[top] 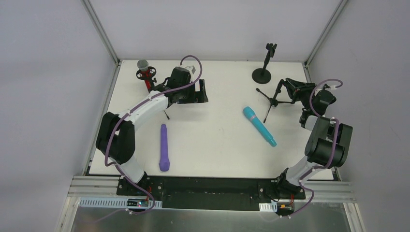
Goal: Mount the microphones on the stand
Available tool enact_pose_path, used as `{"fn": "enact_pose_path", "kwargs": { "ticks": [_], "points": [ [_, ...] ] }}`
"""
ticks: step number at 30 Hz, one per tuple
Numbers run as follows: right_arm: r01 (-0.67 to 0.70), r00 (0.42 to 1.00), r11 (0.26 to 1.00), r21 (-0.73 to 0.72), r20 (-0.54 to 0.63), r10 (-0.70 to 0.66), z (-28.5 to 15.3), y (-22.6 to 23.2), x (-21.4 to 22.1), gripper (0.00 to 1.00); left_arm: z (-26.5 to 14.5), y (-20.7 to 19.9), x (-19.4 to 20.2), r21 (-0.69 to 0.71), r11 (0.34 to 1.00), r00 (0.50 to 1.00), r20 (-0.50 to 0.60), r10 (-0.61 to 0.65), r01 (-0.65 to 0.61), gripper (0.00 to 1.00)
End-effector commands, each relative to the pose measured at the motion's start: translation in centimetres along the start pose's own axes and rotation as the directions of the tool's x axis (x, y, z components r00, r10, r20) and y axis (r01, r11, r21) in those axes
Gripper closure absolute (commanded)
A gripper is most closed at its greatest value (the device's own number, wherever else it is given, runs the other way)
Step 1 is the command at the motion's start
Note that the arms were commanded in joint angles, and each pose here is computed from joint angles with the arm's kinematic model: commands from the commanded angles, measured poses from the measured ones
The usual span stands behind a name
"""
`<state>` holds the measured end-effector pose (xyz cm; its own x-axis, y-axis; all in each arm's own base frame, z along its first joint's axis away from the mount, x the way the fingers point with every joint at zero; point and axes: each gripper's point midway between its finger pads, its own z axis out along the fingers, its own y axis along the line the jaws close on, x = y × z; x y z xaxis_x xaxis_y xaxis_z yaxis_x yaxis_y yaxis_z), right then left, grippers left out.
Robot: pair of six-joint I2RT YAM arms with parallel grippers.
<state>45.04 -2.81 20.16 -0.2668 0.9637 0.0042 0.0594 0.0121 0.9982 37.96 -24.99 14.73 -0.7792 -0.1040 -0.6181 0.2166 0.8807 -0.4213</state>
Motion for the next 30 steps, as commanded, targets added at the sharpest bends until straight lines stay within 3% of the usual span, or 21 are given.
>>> {"fn": "enact_pose_path", "kwargs": {
  "ticks": [1,10,18,25,30],
  "points": [
    [0.087,0.996,0.996,-0.012,-0.010,-0.087,0.3,1.6,0.8,1.00,-0.5,-1.0,-1.5,0.032,0.999,1.000,0.027,0.017,-0.018,0.03],
    [0.115,0.992,0.982,-0.153,-0.025,-0.120,1.4,8.8,1.3,1.00,-0.3,-1.1,-1.5,0.035,0.999,1.000,0.023,0.015,-0.016,0.03],
    [0.202,0.974,0.954,-0.223,-0.060,-0.220,0.6,14.8,5.2,1.00,-0.9,-1.3,-2.1,0.035,0.999,0.999,0.038,0.019,-0.020,0.03],
    [0.273,0.939,0.919,-0.284,-0.128,-0.318,-1.7,18.5,12.1,1.00,-2.7,-0.7,-3.5,-0.016,0.998,0.992,0.110,0.064,-0.063,0.03],
    [0.280,0.905,0.909,-0.308,-0.232,-0.357,-2.9,18.5,18.7,1.00,-4.7,1.0,-5.2,-0.129,0.986,0.972,0.192,0.133,-0.109,0.01]
  ]
}}
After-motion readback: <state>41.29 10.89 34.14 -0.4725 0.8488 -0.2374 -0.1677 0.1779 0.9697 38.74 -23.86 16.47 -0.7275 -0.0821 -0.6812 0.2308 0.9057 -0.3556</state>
